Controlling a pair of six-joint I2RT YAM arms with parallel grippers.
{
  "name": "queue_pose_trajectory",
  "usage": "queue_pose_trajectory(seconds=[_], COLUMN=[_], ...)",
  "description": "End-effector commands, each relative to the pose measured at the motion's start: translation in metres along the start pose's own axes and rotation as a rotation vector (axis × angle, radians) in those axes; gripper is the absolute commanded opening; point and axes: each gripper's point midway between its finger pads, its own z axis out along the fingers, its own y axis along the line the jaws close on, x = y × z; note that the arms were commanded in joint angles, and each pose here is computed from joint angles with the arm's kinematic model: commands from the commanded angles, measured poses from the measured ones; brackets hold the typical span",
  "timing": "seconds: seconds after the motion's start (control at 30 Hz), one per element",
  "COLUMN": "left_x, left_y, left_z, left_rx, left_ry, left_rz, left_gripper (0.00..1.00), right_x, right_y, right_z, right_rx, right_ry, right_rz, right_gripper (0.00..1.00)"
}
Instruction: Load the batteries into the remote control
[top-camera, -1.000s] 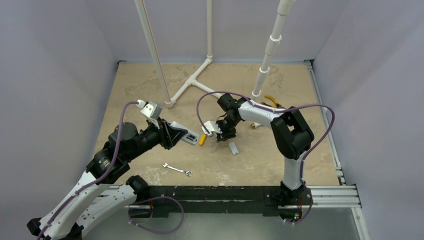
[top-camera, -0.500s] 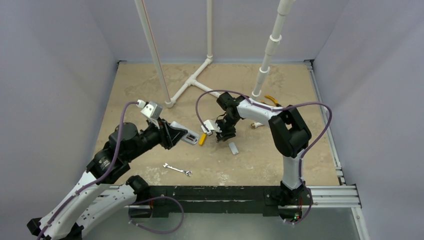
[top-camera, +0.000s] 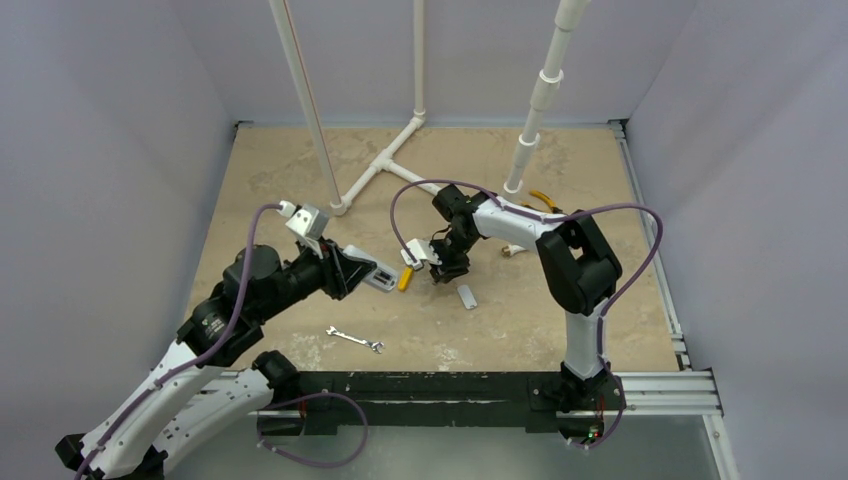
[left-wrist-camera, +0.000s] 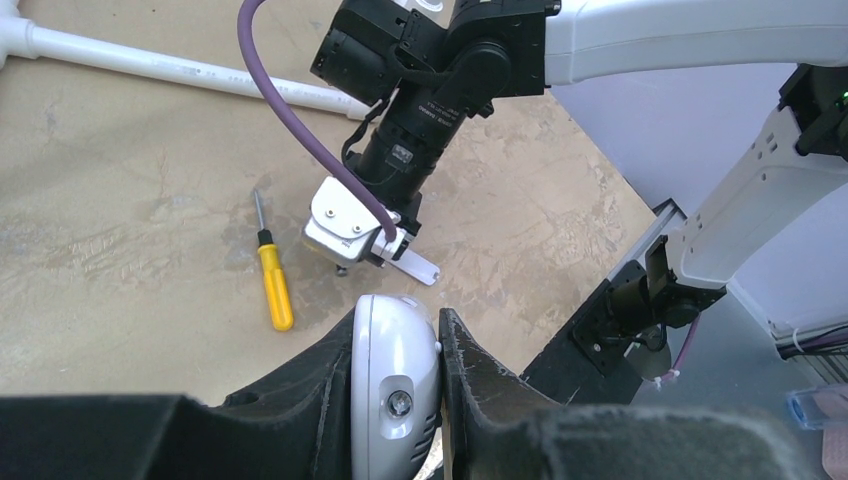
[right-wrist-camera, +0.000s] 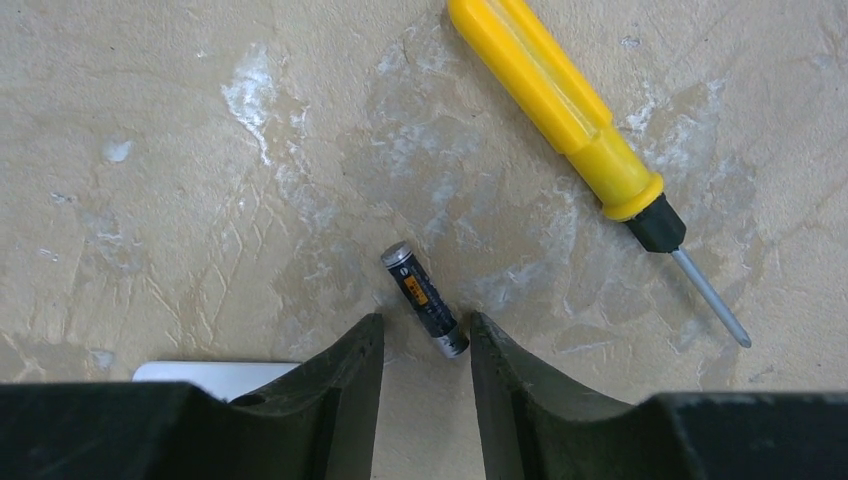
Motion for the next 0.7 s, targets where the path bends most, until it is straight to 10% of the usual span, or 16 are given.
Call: queue_pose_trajectory(seconds=[0.0,0.23,0.67], left_x=[-0.014,-0.016,-0.04], left_y=[-0.003,-0.006,-0.023], left_z=[0.0,-0.001,-0.017], left_rx=[0.007,0.02,0.076], left_ry=[-0.058,-0.064,-0.133], left_rz=[-0.002,-0.008,-0.008], left_gripper=[0.0,0.0,0.0], right_x=[0.0,-0.002,-0.066], right_y=[-0.001,-0.002,-0.044], right_z=[0.007,0.008,-0.054], right_rx=[-0.014,-0.006,0.433], right_ry=[0.001,-0.017,-0.426], right_rz=[0.012,0.077,0.443], right_gripper=[0.32,0.0,0.0])
